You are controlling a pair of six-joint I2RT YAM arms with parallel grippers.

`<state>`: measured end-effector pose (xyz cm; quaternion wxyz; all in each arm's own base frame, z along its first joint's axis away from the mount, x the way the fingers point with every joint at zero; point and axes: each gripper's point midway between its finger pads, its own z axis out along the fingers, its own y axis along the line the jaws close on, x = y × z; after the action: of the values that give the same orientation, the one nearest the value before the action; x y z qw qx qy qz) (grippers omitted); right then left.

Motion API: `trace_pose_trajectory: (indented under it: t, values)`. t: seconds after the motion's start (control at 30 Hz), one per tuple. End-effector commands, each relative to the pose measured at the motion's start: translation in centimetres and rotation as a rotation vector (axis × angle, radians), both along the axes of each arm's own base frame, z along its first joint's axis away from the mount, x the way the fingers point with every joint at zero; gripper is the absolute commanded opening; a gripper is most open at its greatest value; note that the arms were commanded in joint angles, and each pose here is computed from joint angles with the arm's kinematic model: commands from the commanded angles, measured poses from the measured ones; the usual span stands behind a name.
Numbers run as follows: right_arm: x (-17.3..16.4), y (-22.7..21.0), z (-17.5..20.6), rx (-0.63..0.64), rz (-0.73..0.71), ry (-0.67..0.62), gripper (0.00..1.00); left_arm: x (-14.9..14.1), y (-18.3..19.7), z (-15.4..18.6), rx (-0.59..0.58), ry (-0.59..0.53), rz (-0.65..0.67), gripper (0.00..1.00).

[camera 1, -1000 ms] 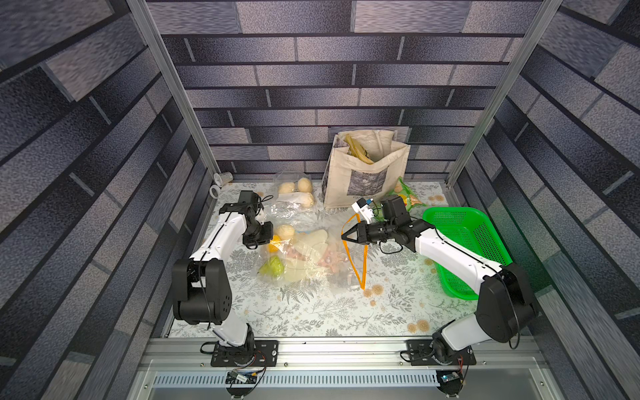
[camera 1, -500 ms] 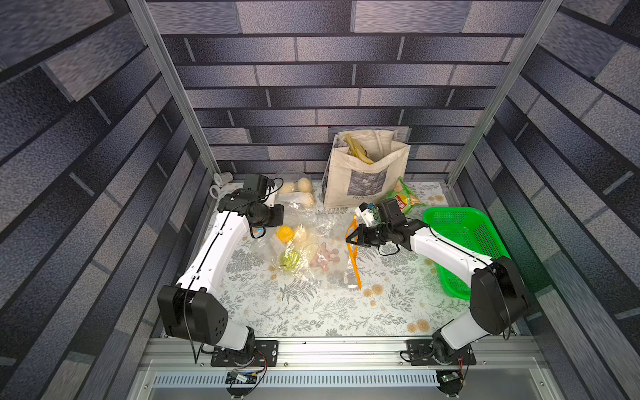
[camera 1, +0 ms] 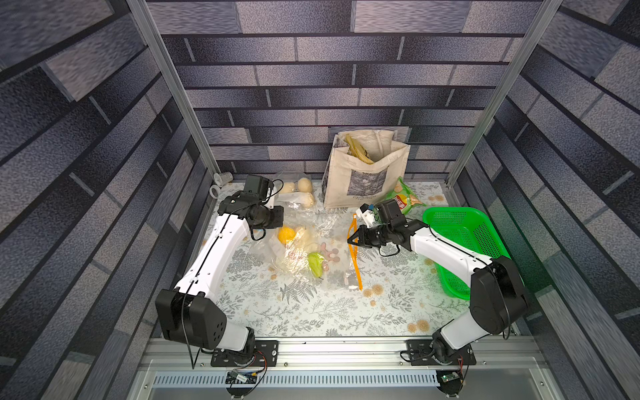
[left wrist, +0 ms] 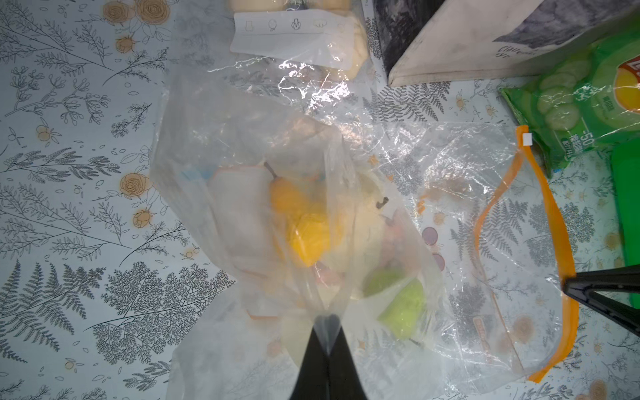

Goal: Open the zip-top bag and take out the pear
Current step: Adjust the zipper food storage bag at the center of the board.

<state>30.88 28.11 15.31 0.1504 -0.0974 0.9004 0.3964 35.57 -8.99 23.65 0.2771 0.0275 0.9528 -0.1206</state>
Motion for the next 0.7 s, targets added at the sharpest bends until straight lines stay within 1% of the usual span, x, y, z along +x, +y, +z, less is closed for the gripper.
trace_pose_trajectory:
  t: [0.0,0.03,0.07,0.13,0.17,0.23,0.27,0.33,0.37,0.43,0.57,0.63,0.67]
  values:
    - [0.2,-0.3,-1.1,-0.022,-0.004,0.025,0.07,0.1,0.7,-0.6,-0.027,0.033,0.046,0.00]
    - [0.2,-0.3,-1.2,-0.022,-0.004,0.027,0.07,0.0,0.4,-0.6,-0.037,0.045,0.039,0.00]
    - [0.2,-0.3,-1.1,-0.021,-0.005,0.027,0.07,0.0,-0.5,0.3,-0.055,0.022,0.017,0.00]
    - [0.1,-0.4,-0.8,-0.024,-0.005,0.018,0.07,-0.4,-2.4,3.4,-0.065,-0.085,-0.043,0.00]
    - [0.1,-0.5,-0.7,-0.028,-0.008,0.011,0.08,-0.5,-2.7,4.8,-0.050,-0.142,-0.050,0.00]
    - [0.1,-0.6,-0.5,-0.031,-0.010,0.003,0.08,-0.3,-1.8,5.8,-0.017,-0.185,-0.011,0.00]
    - [0.2,-0.6,-0.4,-0.030,-0.010,0.001,0.08,-0.1,-1.1,5.1,-0.016,-0.166,0.004,0.00]
    - [0.3,-0.5,-0.5,-0.028,-0.008,0.007,0.08,0.2,-0.2,2.8,-0.061,-0.076,0.028,0.00]
    - [0.3,-0.4,-0.6,-0.024,-0.006,0.013,0.08,0.2,-0.2,1.5,-0.094,-0.025,0.030,0.00]
    - [0.3,-0.2,-0.7,-0.017,-0.006,0.020,0.08,0.1,-0.6,0.0,-0.100,0.024,0.021,0.00]
    - [0.2,-0.3,-0.6,-0.016,-0.006,0.019,0.08,-0.1,-0.8,0.6,-0.043,-0.018,0.008,0.00]
    - [0.1,-0.3,-0.4,-0.016,-0.002,0.015,0.08,-0.1,-0.5,1.2,-0.040,-0.024,0.014,0.00]
    - [0.1,-0.4,-0.2,-0.017,-0.001,0.008,0.08,-0.2,-1.0,1.9,-0.055,-0.034,-0.002,0.00]
